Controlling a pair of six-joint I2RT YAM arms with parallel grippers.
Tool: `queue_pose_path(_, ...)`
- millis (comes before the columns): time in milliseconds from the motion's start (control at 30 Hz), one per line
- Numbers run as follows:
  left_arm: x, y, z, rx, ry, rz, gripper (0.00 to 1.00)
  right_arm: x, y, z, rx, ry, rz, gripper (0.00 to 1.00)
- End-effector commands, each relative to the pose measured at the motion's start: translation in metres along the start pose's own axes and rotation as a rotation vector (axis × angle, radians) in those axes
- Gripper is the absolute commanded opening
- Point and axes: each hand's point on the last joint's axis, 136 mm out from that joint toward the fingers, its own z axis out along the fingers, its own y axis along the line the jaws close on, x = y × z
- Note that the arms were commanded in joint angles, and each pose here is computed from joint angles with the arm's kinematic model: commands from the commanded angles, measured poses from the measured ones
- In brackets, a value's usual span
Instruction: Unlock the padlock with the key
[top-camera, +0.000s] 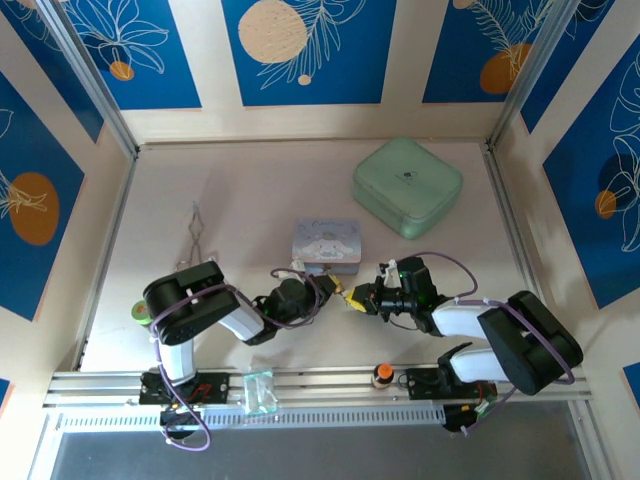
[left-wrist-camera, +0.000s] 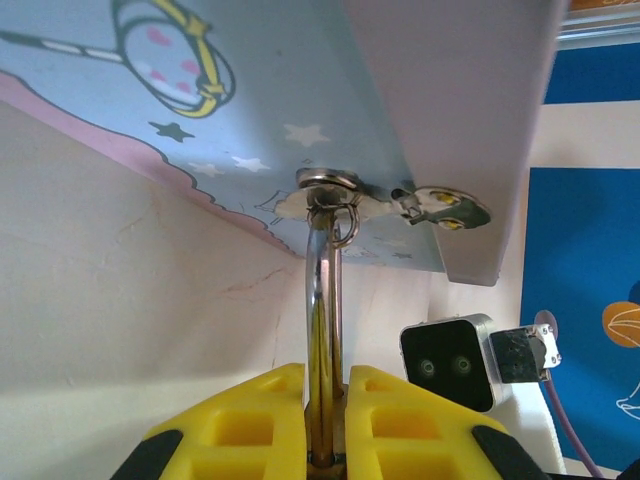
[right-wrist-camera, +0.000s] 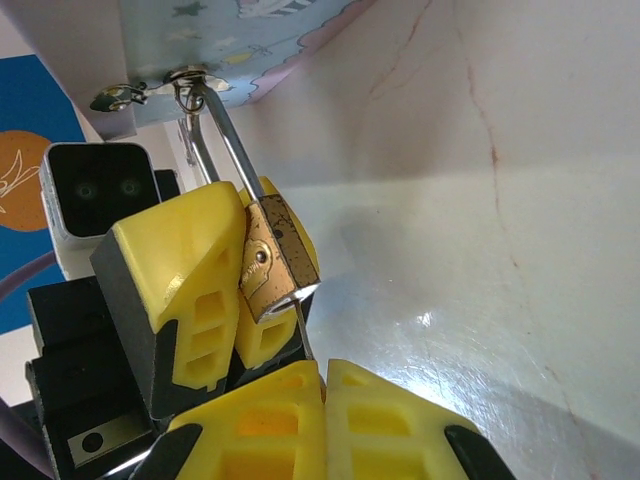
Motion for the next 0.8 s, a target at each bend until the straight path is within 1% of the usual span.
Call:
queue_pose_path(0, 0.0075, -0.0084, -0.0008, 0.029, 0.016, -0.012, 0.00, -0.0048, 0.0079, 0.0012, -0.040, -0.019, -0.009, 0.00)
queue_pose_path(333, 0.0090, -0.0044, -0.0025, 0.015, 0.013, -0.013, 0.00, -0.0115, 0.0113, -0.0030, -0.062, -0.074, -0.007, 0.00)
queue_pose_path(767, 0.0099, -0.0003, 0.0009, 0.015, 0.013, -0.031, 0.00, -0.0109, 0.0149, -0.0057, -0.069, -0.093, -0.023, 0.00)
